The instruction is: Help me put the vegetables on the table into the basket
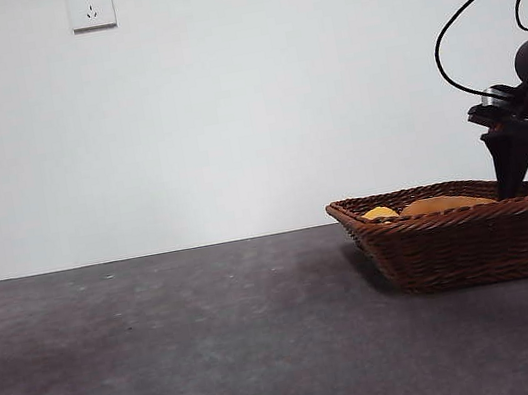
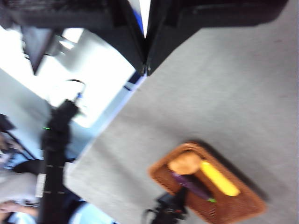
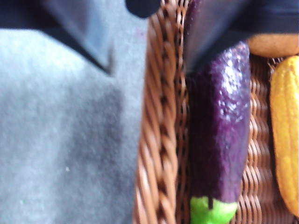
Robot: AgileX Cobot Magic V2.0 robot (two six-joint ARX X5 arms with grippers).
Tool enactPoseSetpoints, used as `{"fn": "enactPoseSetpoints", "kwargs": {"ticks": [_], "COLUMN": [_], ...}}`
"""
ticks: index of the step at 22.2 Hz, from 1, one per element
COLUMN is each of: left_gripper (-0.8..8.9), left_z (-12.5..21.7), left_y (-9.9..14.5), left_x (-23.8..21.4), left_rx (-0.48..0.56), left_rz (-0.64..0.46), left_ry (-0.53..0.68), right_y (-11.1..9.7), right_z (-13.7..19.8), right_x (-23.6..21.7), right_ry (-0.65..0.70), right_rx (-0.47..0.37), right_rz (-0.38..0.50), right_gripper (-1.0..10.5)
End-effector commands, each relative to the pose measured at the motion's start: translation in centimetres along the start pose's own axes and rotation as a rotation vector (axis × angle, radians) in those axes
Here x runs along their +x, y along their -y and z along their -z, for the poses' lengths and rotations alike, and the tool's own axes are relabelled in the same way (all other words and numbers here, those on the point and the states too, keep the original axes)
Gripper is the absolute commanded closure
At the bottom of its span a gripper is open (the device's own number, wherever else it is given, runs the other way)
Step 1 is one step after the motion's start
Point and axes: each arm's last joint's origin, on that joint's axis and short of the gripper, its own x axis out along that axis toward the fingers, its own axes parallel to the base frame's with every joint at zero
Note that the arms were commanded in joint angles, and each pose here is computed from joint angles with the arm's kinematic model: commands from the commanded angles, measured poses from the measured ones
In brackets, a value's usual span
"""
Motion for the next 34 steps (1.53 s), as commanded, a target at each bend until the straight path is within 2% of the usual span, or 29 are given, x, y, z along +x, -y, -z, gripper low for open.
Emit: {"fn": "enactPoseSetpoints", "kwargs": {"ticks": [1, 5, 10, 11, 12, 13, 14, 18, 22, 27, 34], "left_gripper": [8.2, 8.19, 8.18, 8.18, 8.18, 8.18, 8.18, 8.18, 8.18, 8.18, 8.18], "left_z": [0.0, 0.0, -0.1, -0.1, -0.1, -0.1, -0.1, -0.2, -0.7, -1.7, -3.4], "left_y": [-0.2, -0.2, -0.3, -0.3, -0.4, -0.5, -0.6, -0.7, -0.8, -1.0, -1.7], "left_x": [0.1, 0.1, 0.1, 0.1, 0.1, 0.0, 0.0, 0.2, 1.0, 3.0, 7.3], "left_rx": [0.0, 0.047, 0.088, 0.091, 0.096, 0.103, 0.105, 0.104, 0.101, 0.094, 0.079], "left_rz": [-0.054, -0.063, -0.091, -0.117, -0.147, -0.176, -0.198, -0.226, -0.229, -0.237, -0.253], "left_ry": [0.013, 0.013, 0.015, 0.018, 0.022, 0.024, 0.027, 0.025, -0.002, -0.07, -0.209], "right_y": [-0.9, -5.2, -11.0, -11.9, -12.8, -13.6, -14.3, -16.6, -17.7, -17.8, -17.1], "right_z": [0.2, 2.9, 10.6, 12.5, 14.5, 16.5, 18.7, 26.8, 31.8, 32.5, 29.5], "right_x": [-1.8, -9.7, -19.4, -20.9, -22.2, -23.4, -24.4, -26.9, -27.8, -27.9, -27.5], "right_ry": [0.043, 0.219, 0.455, 0.499, 0.539, 0.573, 0.607, 0.736, 0.855, 0.874, 0.799], "right_rx": [-0.005, -0.079, -0.176, -0.188, -0.196, -0.208, -0.221, -0.275, -0.324, -0.33, -0.286], "right_rz": [0.019, 0.057, 0.13, 0.149, 0.169, 0.183, 0.191, 0.205, 0.214, 0.22, 0.242], "right_gripper": [1.5, 1.6, 1.7, 2.4, 4.0, 6.4, 9.4, 9.5, 9.5, 9.5, 9.5]}}
